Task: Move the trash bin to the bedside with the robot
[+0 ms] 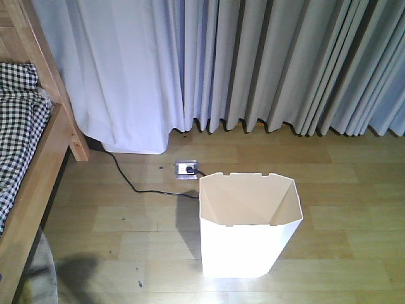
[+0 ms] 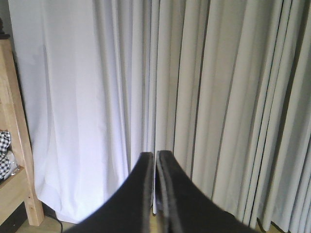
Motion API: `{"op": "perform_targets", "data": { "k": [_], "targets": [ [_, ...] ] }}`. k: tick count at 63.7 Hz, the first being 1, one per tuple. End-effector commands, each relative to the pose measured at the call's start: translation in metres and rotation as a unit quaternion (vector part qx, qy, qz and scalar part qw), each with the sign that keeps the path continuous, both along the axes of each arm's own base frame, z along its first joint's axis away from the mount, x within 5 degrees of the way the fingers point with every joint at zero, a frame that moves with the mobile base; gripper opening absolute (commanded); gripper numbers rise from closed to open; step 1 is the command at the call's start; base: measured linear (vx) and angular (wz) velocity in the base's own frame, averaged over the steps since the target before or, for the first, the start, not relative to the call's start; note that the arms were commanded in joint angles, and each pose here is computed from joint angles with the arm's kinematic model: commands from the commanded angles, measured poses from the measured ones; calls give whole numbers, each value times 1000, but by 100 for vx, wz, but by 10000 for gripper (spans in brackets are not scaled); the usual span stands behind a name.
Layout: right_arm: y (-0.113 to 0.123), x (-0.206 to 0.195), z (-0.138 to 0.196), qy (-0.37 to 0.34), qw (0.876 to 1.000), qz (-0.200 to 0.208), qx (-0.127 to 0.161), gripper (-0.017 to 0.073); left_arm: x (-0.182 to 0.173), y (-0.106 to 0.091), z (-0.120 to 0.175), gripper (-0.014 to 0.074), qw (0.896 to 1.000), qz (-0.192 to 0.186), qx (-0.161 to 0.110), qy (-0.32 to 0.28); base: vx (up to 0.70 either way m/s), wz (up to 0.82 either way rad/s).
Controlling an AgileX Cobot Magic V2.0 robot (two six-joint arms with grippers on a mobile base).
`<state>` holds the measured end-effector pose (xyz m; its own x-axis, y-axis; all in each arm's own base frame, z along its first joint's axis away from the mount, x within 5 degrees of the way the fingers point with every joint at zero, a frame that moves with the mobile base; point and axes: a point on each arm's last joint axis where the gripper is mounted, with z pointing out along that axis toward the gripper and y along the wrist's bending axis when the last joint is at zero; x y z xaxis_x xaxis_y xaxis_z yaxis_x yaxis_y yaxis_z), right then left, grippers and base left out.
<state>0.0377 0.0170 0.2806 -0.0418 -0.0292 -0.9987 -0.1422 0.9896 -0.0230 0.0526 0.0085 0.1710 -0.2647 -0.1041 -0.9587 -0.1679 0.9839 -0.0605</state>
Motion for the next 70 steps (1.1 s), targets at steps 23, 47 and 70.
{"op": "perform_targets", "data": {
  "k": [23,47,70],
  "targets": [
    [-2,0,14,-37,999,-12,9,-9,1,0,5,-6,999,-2,2,-38,0,0],
    [-20,6,-29,-72,991,-100,45,-9,1,0,5,-6,999,-2,2,-38,0,0],
    [-13,18,-79,-58,997,-37,17,-9,1,0,5,-6,999,-2,2,-38,0,0]
  ]
}}
